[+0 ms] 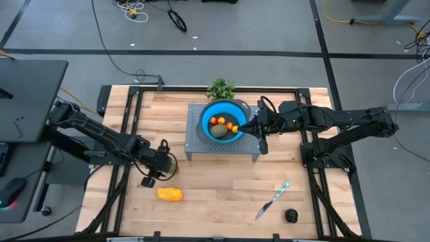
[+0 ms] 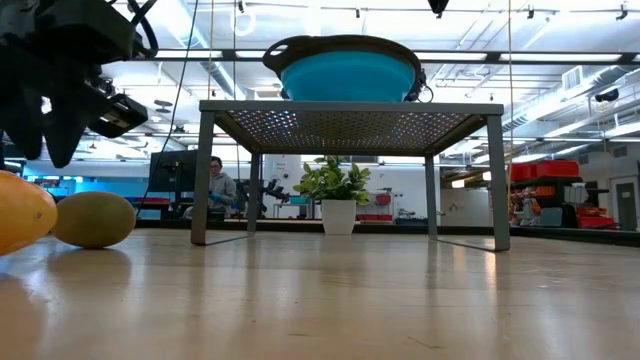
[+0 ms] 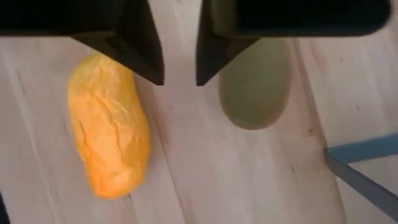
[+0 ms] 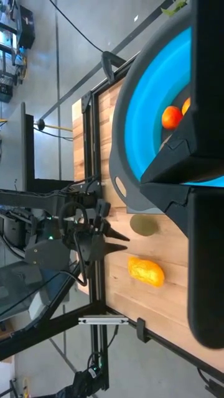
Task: Pick & Place Fruit
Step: Put the green kiwi into the strainer bowl on the shelf
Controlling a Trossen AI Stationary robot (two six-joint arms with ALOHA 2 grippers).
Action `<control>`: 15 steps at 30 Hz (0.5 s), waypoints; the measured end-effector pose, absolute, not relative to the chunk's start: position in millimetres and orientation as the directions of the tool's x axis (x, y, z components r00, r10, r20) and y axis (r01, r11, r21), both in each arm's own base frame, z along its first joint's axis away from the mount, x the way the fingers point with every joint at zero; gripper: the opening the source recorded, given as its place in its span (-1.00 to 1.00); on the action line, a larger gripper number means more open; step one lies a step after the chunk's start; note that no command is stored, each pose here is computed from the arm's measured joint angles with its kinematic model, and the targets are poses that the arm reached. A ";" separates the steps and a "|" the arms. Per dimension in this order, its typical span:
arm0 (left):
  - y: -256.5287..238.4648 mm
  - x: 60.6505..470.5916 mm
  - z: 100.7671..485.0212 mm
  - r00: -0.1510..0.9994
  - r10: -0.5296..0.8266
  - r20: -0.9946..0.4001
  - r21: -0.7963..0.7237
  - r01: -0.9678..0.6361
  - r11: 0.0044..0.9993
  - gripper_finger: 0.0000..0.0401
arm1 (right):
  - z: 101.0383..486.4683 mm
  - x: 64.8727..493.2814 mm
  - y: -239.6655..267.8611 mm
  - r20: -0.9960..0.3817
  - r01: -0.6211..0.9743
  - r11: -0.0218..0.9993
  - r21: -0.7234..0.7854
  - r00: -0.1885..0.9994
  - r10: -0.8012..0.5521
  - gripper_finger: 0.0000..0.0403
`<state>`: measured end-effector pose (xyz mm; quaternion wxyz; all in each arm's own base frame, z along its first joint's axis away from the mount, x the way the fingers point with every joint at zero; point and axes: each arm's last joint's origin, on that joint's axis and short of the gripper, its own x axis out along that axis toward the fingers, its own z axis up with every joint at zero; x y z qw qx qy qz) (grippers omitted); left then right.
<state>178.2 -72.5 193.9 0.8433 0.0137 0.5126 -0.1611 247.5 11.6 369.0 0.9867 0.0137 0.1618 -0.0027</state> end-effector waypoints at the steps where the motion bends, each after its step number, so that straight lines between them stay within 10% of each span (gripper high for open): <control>1: -72.5 178.2 193.9 0.422 -0.259 -0.869 -0.145 0.284 0.948 -0.42 | 369.0 247.5 11.6 -0.319 0.010 1.000 0.026 0.948 -0.001 -0.94; 15: -70.6 179.2 194.1 0.451 -0.192 -0.871 -0.086 0.244 0.966 0.85 | 368.9 247.5 11.6 -0.320 0.010 1.000 0.026 0.947 -0.001 -0.94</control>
